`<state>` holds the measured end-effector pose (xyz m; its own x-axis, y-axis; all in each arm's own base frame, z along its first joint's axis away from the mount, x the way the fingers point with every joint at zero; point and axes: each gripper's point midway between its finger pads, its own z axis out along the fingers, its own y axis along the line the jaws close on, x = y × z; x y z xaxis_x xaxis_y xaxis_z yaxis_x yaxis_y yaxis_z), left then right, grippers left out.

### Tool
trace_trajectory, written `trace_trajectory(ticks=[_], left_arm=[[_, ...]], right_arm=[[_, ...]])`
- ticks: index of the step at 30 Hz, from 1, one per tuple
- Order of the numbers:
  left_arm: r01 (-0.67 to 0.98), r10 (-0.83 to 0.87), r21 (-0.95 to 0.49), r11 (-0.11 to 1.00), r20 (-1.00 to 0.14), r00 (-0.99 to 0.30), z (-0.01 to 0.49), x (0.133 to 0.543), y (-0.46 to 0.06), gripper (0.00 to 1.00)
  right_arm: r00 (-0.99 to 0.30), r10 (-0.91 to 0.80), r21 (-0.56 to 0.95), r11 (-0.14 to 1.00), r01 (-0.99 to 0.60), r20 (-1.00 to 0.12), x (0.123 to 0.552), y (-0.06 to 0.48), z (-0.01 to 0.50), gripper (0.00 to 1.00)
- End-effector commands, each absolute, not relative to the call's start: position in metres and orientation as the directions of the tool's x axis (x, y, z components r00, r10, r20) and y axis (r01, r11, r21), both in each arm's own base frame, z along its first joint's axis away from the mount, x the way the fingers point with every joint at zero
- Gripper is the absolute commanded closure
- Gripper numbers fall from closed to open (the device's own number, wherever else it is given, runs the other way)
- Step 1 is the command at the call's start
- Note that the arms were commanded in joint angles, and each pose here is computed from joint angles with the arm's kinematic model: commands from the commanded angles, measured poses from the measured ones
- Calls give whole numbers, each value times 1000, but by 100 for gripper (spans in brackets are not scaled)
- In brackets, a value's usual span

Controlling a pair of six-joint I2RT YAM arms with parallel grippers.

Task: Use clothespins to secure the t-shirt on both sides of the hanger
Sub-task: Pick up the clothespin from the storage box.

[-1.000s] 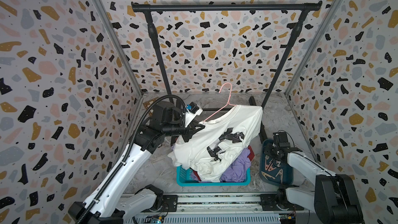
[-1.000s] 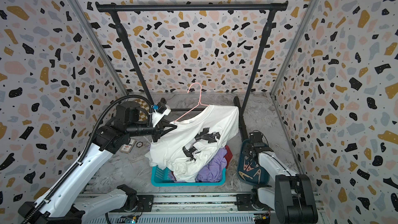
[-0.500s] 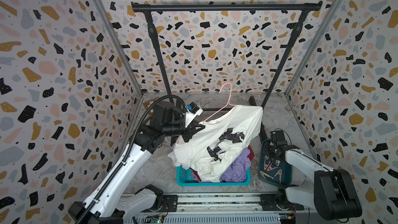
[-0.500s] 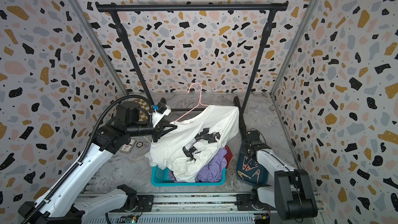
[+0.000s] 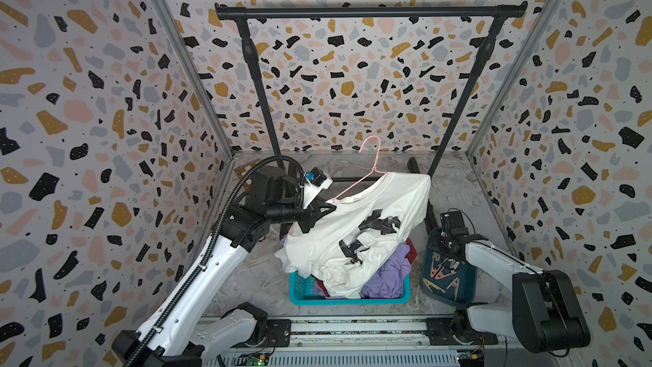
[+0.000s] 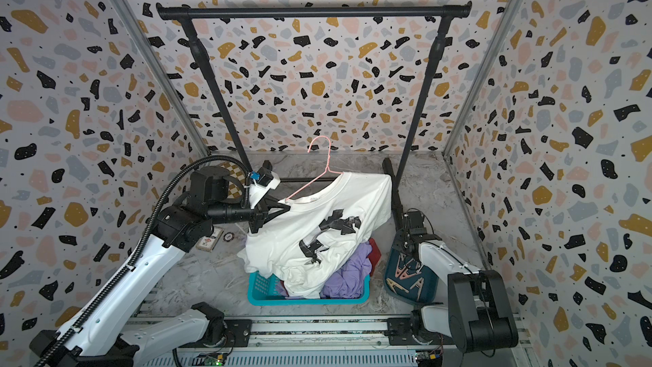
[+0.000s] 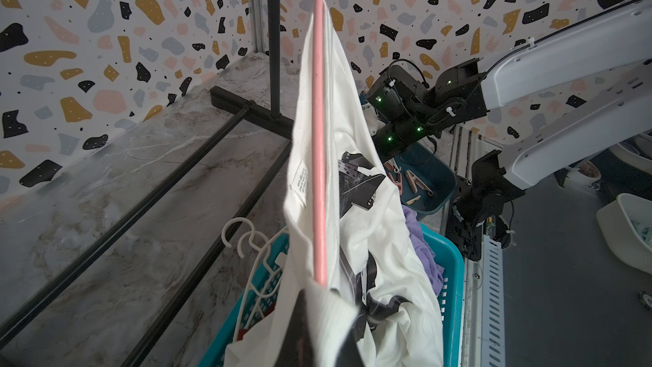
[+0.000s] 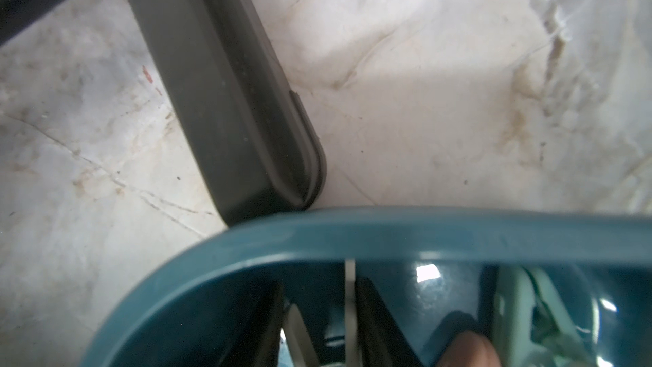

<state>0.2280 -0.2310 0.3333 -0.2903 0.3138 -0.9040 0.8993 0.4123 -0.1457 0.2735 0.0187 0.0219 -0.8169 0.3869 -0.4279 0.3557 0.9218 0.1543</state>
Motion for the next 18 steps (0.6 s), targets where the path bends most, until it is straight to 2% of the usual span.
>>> trace_trajectory(ticks=[1, 7, 10, 14, 18], left_arm=[[920, 261, -89, 383, -944, -200, 357, 229, -237, 100], [922, 262, -97, 375, -943, -205, 356, 229, -239, 100], [922, 262, -98, 374, -943, -206, 356, 229, -239, 100], [922, 263, -98, 375, -942, -207, 355, 229, -239, 100], [922, 264, -98, 375, -942, -208, 355, 229, -240, 100]], right_arm=[[-835, 419, 117, 907, 405, -356, 250, 9, 9, 64], [-790, 469, 145, 881, 450, -396, 255, -7, 18, 62], [-796, 465, 157, 884, 441, -387, 255, -4, 19, 56], [-802, 462, 174, 887, 428, -379, 254, 0, 19, 43], [-809, 449, 176, 893, 413, -379, 252, 6, 20, 38]])
